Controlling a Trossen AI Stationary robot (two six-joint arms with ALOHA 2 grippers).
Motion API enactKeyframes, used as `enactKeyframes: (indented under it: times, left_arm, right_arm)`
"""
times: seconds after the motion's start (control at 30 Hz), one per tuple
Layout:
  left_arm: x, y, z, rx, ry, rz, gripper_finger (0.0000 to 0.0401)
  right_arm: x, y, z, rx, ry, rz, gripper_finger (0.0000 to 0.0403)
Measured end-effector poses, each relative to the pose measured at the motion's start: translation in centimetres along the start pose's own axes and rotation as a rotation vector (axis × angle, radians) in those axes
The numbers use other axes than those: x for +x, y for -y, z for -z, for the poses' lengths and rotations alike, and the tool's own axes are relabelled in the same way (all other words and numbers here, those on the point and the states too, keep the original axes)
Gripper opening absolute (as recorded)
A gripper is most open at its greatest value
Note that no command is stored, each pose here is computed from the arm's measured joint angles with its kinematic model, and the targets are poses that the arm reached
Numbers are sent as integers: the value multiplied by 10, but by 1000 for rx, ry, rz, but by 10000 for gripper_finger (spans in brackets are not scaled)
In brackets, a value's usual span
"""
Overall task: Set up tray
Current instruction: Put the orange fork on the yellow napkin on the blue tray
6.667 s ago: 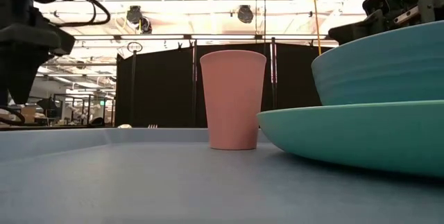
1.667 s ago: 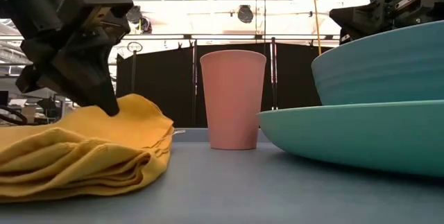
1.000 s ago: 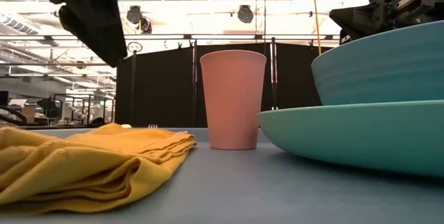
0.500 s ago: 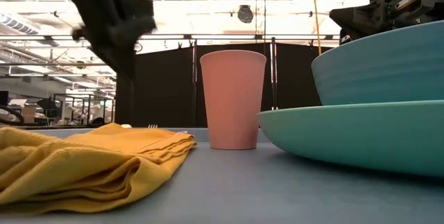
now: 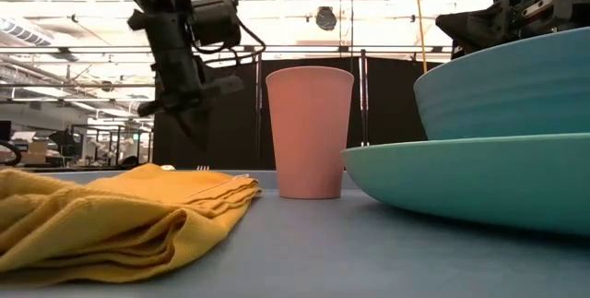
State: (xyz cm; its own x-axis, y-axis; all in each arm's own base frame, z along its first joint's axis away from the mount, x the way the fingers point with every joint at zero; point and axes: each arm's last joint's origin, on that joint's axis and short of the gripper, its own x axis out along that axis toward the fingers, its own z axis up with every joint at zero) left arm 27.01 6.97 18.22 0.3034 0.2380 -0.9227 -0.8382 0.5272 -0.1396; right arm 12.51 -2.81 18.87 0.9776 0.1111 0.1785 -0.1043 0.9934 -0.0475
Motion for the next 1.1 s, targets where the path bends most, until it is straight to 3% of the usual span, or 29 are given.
enactKeyframes:
  times: [0.17, 0.4, 0.5, 0.8, 1.1]
  left_arm:
    - [-4, -4, -15, -7, 31, 10, 42]
    - [-4, -6, -12, -86, -6, -12, 148]
    - [-1, -9, -8, -114, -39, -61, 175]
    - [29, -10, -3, -89, -112, -152, 184]
    - [59, -14, -8, -102, -170, -146, 184]
  right_arm:
    - [0, 0, 3, 20, -27, 4, 0]
    - [0, 0, 7, 32, -71, 6, 0]
    - [0, 0, 7, 31, -70, 5, 0]
    - [0, 0, 7, 31, -69, 5, 0]
    - [0, 0, 6, 28, -61, 5, 0]
